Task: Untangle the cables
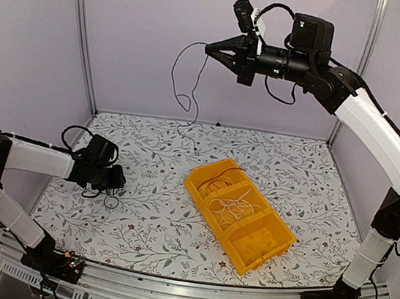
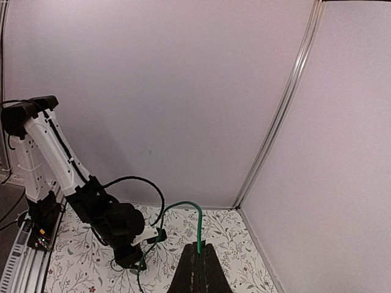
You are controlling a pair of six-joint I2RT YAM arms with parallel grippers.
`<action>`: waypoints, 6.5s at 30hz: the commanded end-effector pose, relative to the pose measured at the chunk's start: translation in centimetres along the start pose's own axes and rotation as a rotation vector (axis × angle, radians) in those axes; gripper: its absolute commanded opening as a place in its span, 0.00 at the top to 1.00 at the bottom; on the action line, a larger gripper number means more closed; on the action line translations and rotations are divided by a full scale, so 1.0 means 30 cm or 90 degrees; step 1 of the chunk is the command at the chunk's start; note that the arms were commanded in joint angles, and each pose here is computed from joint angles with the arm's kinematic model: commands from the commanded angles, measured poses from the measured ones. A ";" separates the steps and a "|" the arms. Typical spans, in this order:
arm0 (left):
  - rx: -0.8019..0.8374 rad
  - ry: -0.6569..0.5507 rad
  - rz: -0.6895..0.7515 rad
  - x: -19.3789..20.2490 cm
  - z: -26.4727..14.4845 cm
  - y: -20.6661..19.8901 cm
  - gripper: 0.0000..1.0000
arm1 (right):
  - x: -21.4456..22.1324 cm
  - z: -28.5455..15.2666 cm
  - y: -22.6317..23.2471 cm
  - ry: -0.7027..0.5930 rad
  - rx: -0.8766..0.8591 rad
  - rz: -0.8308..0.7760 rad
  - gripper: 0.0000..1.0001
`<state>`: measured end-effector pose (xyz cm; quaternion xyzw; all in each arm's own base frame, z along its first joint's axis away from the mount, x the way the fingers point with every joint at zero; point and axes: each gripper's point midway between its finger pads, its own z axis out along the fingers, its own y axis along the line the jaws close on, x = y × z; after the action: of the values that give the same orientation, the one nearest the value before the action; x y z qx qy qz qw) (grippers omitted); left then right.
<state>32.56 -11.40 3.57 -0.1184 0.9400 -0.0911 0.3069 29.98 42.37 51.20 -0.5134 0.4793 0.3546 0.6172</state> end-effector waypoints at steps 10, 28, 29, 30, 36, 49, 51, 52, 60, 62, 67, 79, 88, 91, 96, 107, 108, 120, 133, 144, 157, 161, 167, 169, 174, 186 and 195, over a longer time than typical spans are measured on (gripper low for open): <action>0.003 -0.010 0.020 -0.092 -0.039 -0.044 0.58 | -0.001 -0.282 0.160 0.087 -0.013 -0.046 1.00; -0.031 -0.018 0.041 -0.091 0.014 0.003 0.59 | 0.004 -0.532 0.295 0.164 0.001 0.035 1.00; -0.034 -0.017 0.044 -0.090 0.017 0.006 0.59 | 0.004 -0.547 0.302 0.168 0.003 0.039 1.00; -0.036 -0.015 0.047 -0.087 0.020 0.008 0.59 | 0.000 -0.565 0.313 0.170 0.003 0.042 1.00; -0.049 -0.009 0.062 -0.082 0.036 0.027 0.59 | 0.003 -0.641 0.372 0.181 -0.009 0.054 1.00; -0.062 0.001 0.063 -0.074 0.032 0.051 0.59 | 0.210 -0.744 0.487 0.265 -0.027 0.073 1.00; -0.061 0.000 0.064 -0.072 0.026 0.053 0.59 | 0.251 -0.759 0.491 0.277 -0.013 0.072 1.00; -0.062 0.000 0.065 -0.070 0.024 0.056 0.59 | 0.275 -0.762 0.491 0.287 -0.007 0.075 1.00; -0.058 0.003 0.054 -0.045 0.019 0.066 0.59 | 0.480 -0.780 0.535 0.378 -0.024 0.076 1.00; -0.057 0.004 0.052 -0.039 0.019 0.068 0.59 | 0.519 -0.781 0.550 0.393 -0.038 0.071 1.00; -0.054 0.007 0.048 -0.031 0.017 0.070 0.59 | 0.624 -0.784 0.569 0.435 -0.053 0.060 1.00; -0.029 -0.004 0.038 -0.029 -0.011 0.058 0.60 | 0.901 -0.778 0.547 0.550 -0.014 0.069 1.00; -0.024 -0.003 0.042 -0.010 -0.011 0.065 0.61 | 0.839 -0.685 0.492 0.527 -0.032 0.072 1.00; -0.026 -0.005 0.047 -0.006 -0.004 0.070 0.61 | 0.783 -0.672 0.474 0.508 -0.036 0.051 1.00; -0.021 -0.006 0.041 -0.001 0.010 0.067 0.61 | 0.819 -0.688 0.471 0.542 -0.038 0.038 1.00; -0.019 -0.006 0.048 -0.003 0.008 0.064 0.61 | 1.040 -0.754 0.524 0.610 -0.049 -0.015 1.00; -0.020 -0.007 0.049 -0.006 0.006 0.064 0.61 | 1.057 -0.759 0.539 0.614 -0.059 -0.010 1.00; 0.016 -0.018 0.054 -0.045 -0.037 0.017 0.68 | 1.255 -0.755 0.668 0.664 -0.175 0.058 1.00; 0.103 -0.063 0.048 -0.093 -0.139 -0.056 0.79 | 1.235 -0.649 0.686 0.657 -0.283 0.134 0.83; -0.006 -0.080 -0.037 -0.204 -0.233 0.063 0.61 | 0.953 -0.587 0.521 0.585 -0.264 0.038 0.48; -0.185 0.030 -0.202 -0.079 -0.199 0.334 0.63 | 0.945 -0.396 0.366 0.503 -0.154 0.125 0.50; -0.188 0.033 -0.213 -0.080 -0.155 0.372 0.64 | 0.952 -0.397 0.379 0.501 -0.160 0.140 0.50; -0.176 0.073 -0.213 -0.052 -0.053 0.391 0.75 | 0.948 -0.398 0.379 0.499 -0.157 0.141 0.50; -0.171 0.067 -0.207 -0.062 -0.034 0.388 0.81 | 0.948 -0.397 0.377 0.500 -0.155 0.141 0.50; -0.132 0.051 -0.181 -0.113 -0.013 0.348 1.00 | 0.942 -0.382 0.361 0.493 -0.149 0.135 0.50; 0.316 -0.138 -0.020 -0.424 -0.353 -0.249 1.00 | 0.856 -0.153 0.196 0.408 -0.098 0.192 0.38; 0.449 -0.192 0.048 -0.499 -0.545 -0.506 1.00 | 0.666 0.092 0.132 0.284 -0.113 0.165 0.28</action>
<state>37.15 -17.69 24.87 -0.0228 0.8278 -0.3434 0.4430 33.04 41.50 26.98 -0.5709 0.6705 0.3052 0.3624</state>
